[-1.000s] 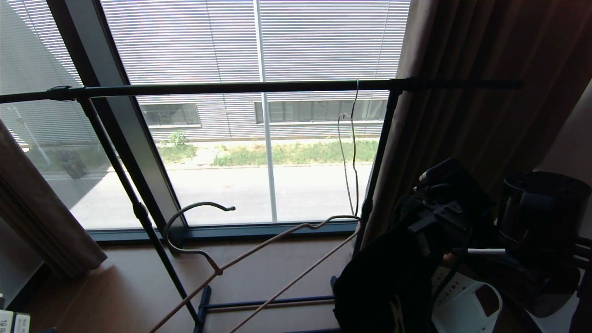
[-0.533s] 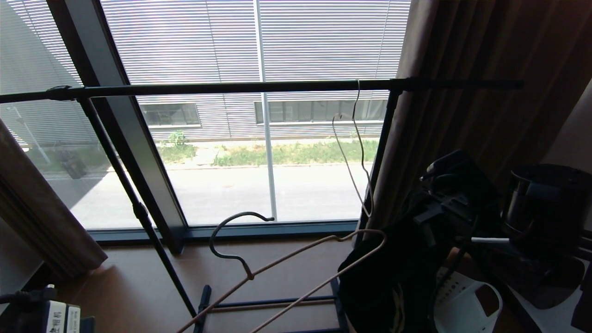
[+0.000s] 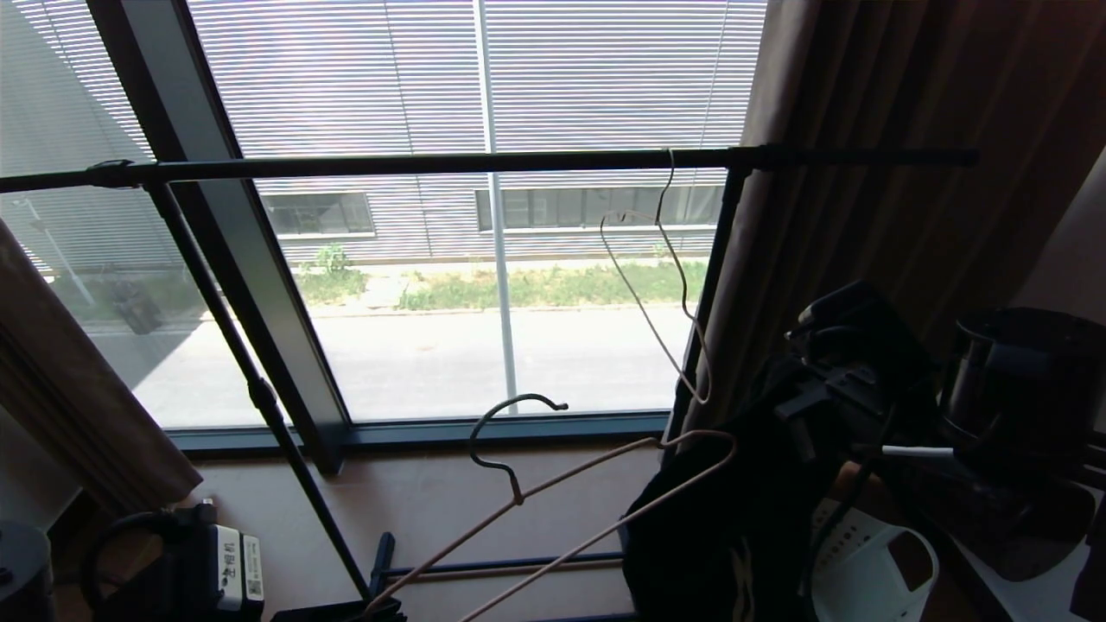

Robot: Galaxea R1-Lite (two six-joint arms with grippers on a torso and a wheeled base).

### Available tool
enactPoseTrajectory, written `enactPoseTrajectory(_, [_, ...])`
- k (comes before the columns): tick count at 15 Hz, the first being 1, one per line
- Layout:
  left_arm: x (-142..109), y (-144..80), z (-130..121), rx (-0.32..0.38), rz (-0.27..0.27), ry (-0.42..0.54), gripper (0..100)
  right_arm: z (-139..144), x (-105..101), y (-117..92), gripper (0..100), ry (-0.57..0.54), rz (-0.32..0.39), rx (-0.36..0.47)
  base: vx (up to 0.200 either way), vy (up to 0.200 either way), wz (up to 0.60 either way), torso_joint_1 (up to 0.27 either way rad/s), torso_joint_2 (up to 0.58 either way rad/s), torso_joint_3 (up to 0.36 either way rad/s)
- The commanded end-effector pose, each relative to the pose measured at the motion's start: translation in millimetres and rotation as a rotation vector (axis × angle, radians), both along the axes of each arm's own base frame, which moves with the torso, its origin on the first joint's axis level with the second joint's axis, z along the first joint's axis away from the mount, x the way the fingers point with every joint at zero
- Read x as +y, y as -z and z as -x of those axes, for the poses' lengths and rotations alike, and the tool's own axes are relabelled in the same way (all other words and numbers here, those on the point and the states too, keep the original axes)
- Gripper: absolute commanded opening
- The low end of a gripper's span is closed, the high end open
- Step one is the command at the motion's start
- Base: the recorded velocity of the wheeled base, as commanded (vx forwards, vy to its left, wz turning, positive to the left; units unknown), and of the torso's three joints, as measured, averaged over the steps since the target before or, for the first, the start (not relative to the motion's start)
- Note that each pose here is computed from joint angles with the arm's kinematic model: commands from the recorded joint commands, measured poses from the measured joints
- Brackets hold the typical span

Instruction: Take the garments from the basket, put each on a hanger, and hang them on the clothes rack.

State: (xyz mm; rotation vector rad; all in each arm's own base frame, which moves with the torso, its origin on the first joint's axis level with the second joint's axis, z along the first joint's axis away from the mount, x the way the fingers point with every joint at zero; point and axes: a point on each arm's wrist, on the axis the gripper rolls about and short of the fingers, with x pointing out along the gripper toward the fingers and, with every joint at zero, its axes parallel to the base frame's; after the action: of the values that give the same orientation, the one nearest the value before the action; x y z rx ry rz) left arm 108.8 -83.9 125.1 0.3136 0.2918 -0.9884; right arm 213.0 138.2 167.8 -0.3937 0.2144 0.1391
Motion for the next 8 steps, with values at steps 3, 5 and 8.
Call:
enactPoseTrajectory(3, [-13, 19, -19, 0.038, -0.037, 0.007, 0, 3, 7, 1, 0, -0.027, 0.004, 0.004, 0.0, 0.0, 0.0, 0.0, 0.0, 0.0])
enactPoseTrajectory(5, [-17, 19, -24, 0.012, -0.033, 0.043, 0, 4, 11, 1, 0, -0.035, 0.005, 0.0, 0.0, 0.0, 0.0, 0.0, 0.0, 0.0])
enactPoseTrajectory(8, [-19, 21, -25, 0.014, -0.028, 0.097, 0, 2, 15, 0, 0, -0.026, 0.003, -0.007, 0.0, 0.0, 0.0, 0.0, 0.0, 0.0])
